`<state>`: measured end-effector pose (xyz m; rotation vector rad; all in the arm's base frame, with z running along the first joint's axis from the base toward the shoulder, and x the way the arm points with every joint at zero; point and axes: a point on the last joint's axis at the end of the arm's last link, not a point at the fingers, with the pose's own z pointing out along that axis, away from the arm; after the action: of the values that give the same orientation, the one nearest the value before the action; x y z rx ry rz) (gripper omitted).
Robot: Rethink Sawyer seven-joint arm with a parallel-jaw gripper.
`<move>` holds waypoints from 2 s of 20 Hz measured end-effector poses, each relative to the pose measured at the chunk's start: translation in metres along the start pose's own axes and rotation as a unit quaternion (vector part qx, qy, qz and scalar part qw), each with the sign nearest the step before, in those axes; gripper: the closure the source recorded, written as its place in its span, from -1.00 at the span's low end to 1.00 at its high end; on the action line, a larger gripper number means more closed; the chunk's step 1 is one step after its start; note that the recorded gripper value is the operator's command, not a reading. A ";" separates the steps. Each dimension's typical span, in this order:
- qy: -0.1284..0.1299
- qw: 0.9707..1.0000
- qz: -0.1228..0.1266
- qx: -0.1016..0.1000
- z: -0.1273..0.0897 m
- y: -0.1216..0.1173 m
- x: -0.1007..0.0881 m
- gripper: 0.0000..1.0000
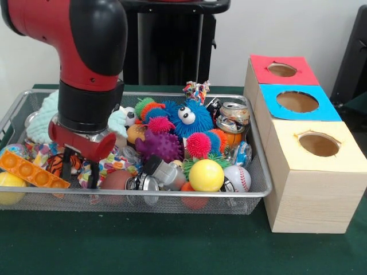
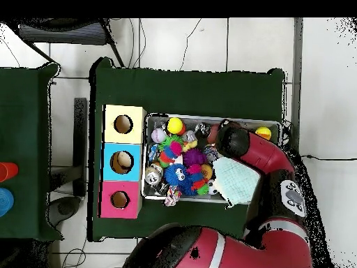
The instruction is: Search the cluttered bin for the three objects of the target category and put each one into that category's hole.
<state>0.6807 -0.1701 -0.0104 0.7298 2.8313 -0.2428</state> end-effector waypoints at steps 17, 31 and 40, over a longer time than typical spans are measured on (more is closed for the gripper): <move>-0.020 1.000 0.012 0.000 -0.056 -0.014 -0.039 -1.00; 0.020 1.000 0.013 0.010 -0.049 -0.023 -0.024 -1.00; 0.045 0.999 0.014 0.013 -0.032 -0.027 -0.010 -1.00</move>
<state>0.6709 -0.1914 0.0255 0.8046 2.9045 -0.2495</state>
